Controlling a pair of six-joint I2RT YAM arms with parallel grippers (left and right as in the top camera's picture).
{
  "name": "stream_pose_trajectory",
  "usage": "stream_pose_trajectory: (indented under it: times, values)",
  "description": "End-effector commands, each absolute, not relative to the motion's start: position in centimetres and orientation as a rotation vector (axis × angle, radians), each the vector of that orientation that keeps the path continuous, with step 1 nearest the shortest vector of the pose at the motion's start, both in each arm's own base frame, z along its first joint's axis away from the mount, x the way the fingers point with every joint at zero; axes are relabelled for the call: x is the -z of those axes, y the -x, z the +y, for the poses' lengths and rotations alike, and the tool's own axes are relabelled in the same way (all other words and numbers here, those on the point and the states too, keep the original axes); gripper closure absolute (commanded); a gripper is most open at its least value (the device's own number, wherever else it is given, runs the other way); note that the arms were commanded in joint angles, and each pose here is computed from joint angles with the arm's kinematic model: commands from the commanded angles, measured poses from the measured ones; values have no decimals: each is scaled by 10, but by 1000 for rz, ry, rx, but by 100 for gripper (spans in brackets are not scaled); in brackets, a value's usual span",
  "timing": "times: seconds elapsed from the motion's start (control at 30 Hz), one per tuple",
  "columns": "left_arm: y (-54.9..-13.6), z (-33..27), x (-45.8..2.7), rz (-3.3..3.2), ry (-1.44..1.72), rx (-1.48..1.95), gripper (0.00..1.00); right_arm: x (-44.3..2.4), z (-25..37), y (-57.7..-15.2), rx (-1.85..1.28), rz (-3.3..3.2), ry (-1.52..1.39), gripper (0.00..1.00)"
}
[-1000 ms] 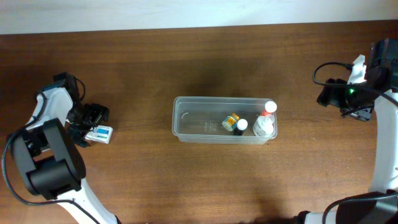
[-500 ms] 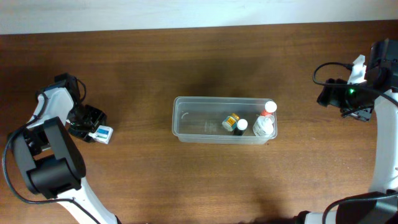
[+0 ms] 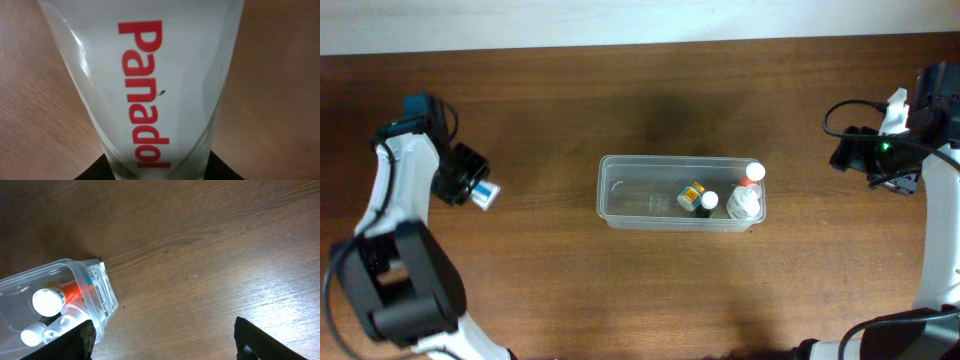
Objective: Pack container
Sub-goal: 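Move the left gripper to the Panadol box and grasp it, then lower the Panadol box into the container's left side and release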
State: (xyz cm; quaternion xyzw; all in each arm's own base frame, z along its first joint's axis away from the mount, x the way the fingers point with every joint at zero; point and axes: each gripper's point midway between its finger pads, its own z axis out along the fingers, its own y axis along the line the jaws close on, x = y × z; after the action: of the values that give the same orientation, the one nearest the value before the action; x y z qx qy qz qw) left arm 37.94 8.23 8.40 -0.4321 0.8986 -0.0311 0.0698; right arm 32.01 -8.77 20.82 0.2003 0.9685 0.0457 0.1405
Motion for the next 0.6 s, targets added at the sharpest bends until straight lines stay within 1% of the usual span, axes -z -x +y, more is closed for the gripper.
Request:
stream_pose_trajectory:
  times: [0.0, 0.13, 0.23, 0.3, 0.33, 0.37, 0.57]
  values:
    - [-397, 47, -153, 2647, 909, 137, 59, -208, -87, -320, -138, 2799, -565, 19]
    - [-403, -12, -196, 2624, 392, 148, 59, -208, -87, -321, -138, 2796, -565, 19]
    - [-400, -58, -208, 2609, 77, 153, 59, -208, -87, -321, -138, 2796, -565, 19]
    - [-395, -88, -208, 2604, -120, 153, 59, -208, -87, -321, -138, 2796, -565, 19]
    - [-390, -112, -205, 2597, -300, 147, 59, -208, -87, -321, -138, 2796, -565, 19]
    - [-386, -127, -203, 2585, -415, 141, 58, -208, -87, -321, -138, 2796, -565, 19]
    - [-362, -196, -180, 2458, -1046, 91, 53, -208, -87, -321, -138, 2796, -565, 19]
